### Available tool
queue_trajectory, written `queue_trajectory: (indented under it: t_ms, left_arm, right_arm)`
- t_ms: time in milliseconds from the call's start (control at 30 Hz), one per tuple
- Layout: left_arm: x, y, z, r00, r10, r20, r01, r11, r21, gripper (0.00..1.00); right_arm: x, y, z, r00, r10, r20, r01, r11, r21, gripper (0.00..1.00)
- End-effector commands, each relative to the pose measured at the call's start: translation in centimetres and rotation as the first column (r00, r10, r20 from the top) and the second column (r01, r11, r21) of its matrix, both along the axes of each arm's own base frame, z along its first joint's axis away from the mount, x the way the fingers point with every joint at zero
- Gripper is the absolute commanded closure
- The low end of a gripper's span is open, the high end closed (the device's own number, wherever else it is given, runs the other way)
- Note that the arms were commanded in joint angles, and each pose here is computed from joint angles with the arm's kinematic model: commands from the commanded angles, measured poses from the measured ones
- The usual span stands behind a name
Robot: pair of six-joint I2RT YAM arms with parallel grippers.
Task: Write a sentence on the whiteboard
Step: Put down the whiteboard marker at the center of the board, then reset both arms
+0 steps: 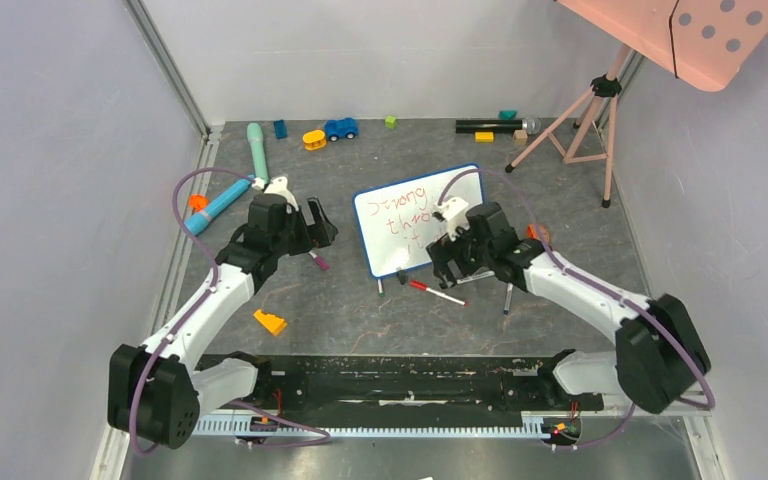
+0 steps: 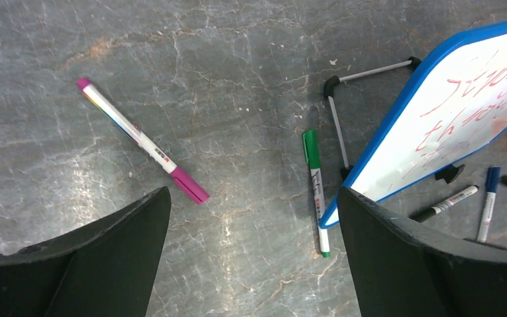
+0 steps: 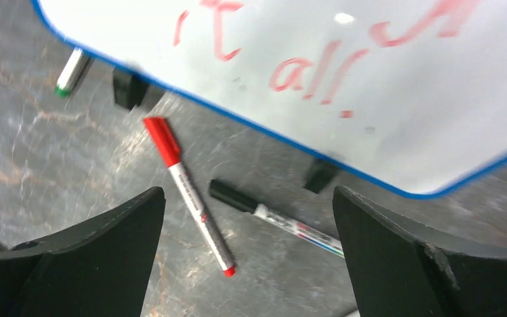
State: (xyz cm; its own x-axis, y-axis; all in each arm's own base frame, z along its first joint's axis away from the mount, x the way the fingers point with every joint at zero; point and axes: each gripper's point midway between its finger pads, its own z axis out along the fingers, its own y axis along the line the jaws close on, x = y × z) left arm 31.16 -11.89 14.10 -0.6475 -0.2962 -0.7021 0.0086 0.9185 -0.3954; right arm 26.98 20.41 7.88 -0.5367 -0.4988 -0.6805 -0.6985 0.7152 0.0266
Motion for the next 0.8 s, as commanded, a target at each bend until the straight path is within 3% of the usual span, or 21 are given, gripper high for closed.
queue_trajectory:
  t_ms: [0,133,233,333,467,567,700,767]
  left_arm:
    - [1.4,0.7,1.6,0.992,-0.044,0.121,0.034,0.996,0.088,0.0]
    - [1.6,3.0,1.2,0.989,0.009,0.147,-0.037,0.981,0.19,0.0]
    - [1.3,6.1,0.0,0.984,0.091,0.152,-0.129,0.956,0.262,0.0]
    - [1.2,8.8,-1.1,0.967,0.167,0.195,-0.215,0.941,0.261,0.0]
    - [1.3,11.2,-2.7,0.937,0.239,0.254,-0.301,0.922,0.245,0.0]
    - [1.5,12.7,-3.0,0.928,0.252,0.273,-0.332,0.894,0.302,0.0]
    - [1.2,14.1,-4.8,0.918,0.252,0.307,-0.357,0.862,0.36,0.0]
    - [1.3,14.3,-5.0,0.905,0.247,0.345,-0.367,0.864,0.344,0.0]
  right_arm:
    - [3.3,-2.1,5.2,0.962,-0.188,0.198,0.167,0.979,0.118,0.02]
    - [4.0,-6.4,6.3,0.864,-0.409,0.294,0.374,0.912,0.169,0.02]
    - [4.1,-10.9,6.0,0.742,-0.586,0.326,0.548,0.81,0.208,0.02]
    - [3.9,-15.4,5.1,0.592,-0.725,0.351,0.691,0.681,0.242,0.02]
    - [3.5,-18.6,4.1,0.465,-0.792,0.397,0.779,0.578,0.242,0.05]
    - [3.1,-20.6,3.3,0.349,-0.838,0.419,0.827,0.486,0.283,0.06]
    - [1.7,-23.1,1.1,0.257,-0.834,0.489,0.862,0.426,0.273,0.08]
    - [1.3,-23.9,1.0,0.237,-0.805,0.544,0.858,0.436,0.272,0.07]
